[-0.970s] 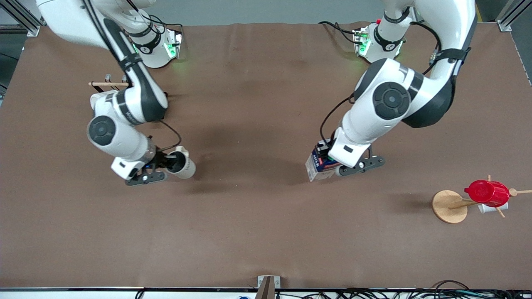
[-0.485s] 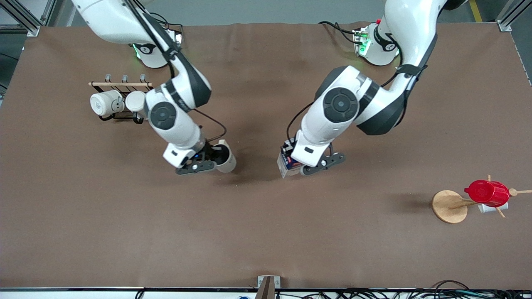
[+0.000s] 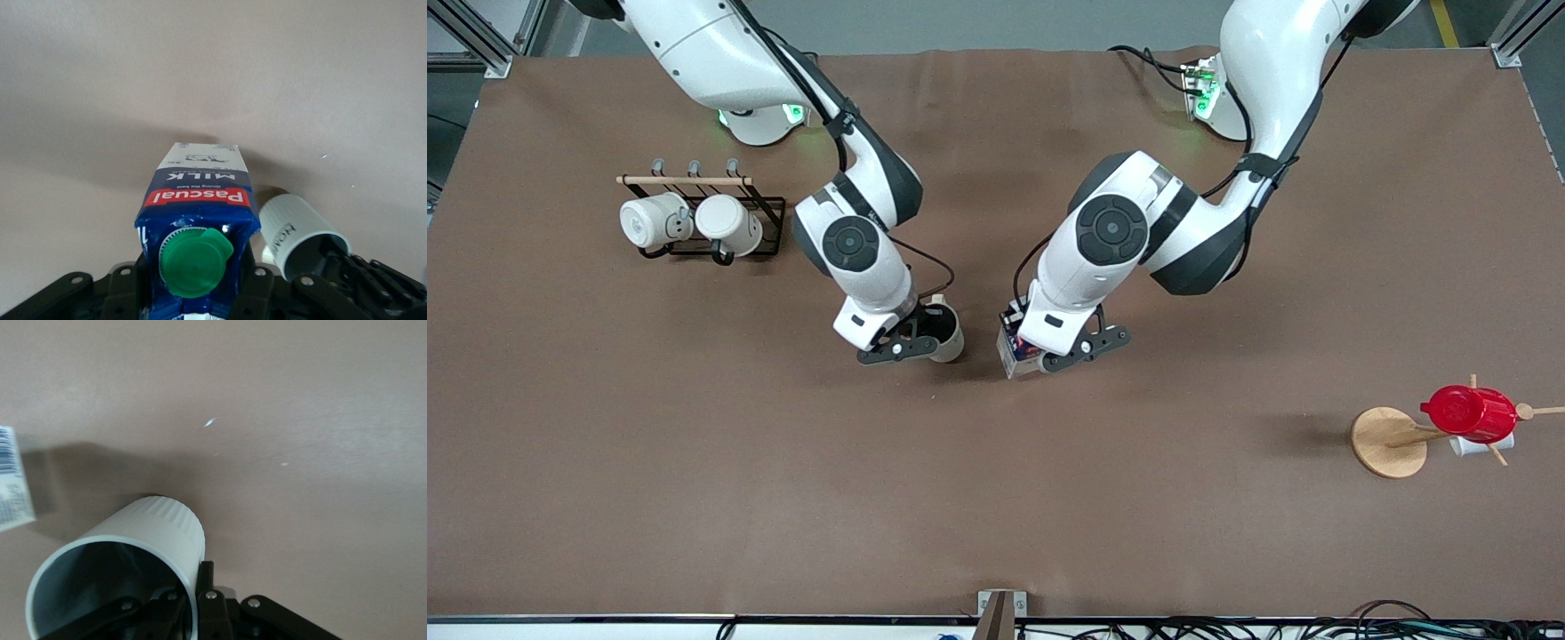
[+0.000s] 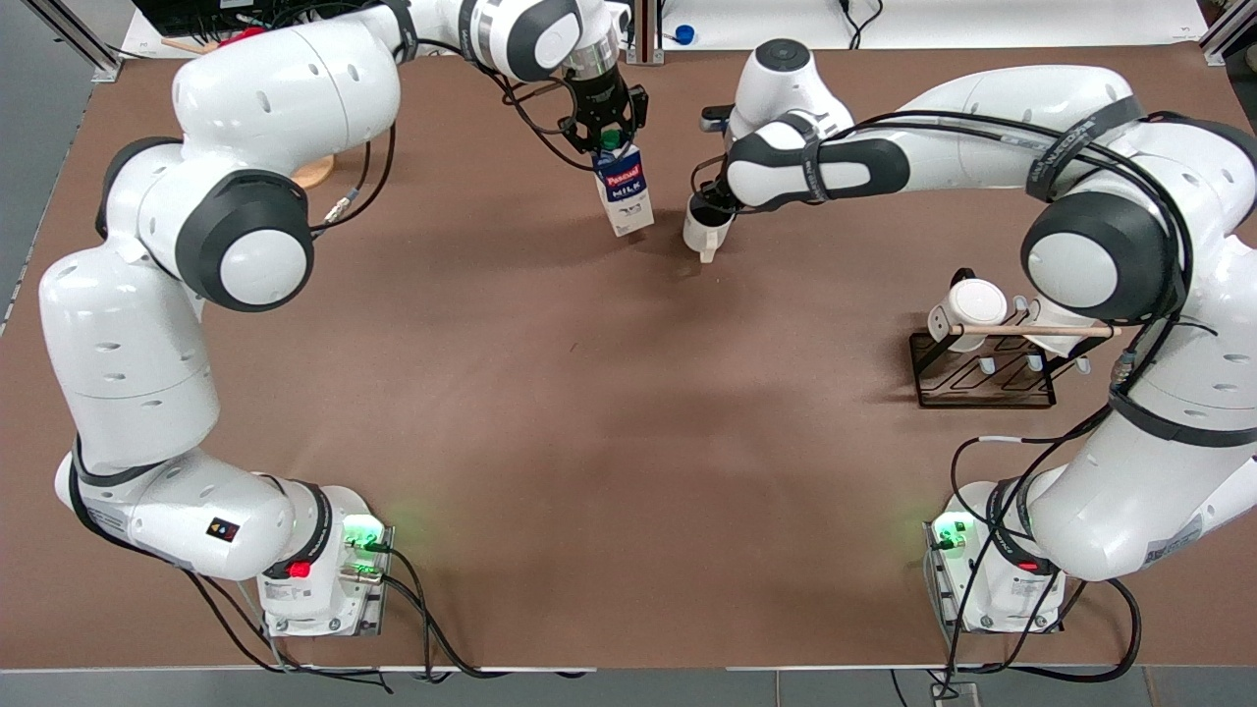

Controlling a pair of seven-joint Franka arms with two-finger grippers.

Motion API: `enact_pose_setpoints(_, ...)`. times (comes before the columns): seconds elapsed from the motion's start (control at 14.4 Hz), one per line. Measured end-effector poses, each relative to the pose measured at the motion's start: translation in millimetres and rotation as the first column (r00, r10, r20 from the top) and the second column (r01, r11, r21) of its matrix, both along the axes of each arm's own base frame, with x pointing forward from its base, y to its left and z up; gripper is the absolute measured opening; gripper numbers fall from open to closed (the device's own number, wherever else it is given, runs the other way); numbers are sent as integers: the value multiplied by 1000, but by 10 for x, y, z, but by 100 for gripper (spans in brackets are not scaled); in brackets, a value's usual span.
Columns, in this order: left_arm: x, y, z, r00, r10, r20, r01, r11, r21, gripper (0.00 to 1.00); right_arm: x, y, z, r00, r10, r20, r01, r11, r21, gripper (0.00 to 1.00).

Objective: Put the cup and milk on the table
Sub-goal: 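Carry the mug and milk carton toward each other at table center, then lower the mug and milk onto the table and open both grippers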

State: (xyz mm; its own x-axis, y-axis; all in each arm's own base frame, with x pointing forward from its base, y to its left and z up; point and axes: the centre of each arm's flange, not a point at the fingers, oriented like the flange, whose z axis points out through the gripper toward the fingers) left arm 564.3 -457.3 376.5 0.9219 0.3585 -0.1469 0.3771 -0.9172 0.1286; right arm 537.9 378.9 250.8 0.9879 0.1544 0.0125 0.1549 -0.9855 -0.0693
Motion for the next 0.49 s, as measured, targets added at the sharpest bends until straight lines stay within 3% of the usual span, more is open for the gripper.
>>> enact_pose_setpoints(0.35,-190,-246,-187,999,9,-33,-9,1000,16,50,-7,54,-53,1000,6,3,-6,1000,-6,6)
enact_pose_setpoints(0.49,-252,-320,-274,999,5,-45,-4,1000,23,51,-6,52,-69,1000,6,2,-6,1000,-7,17)
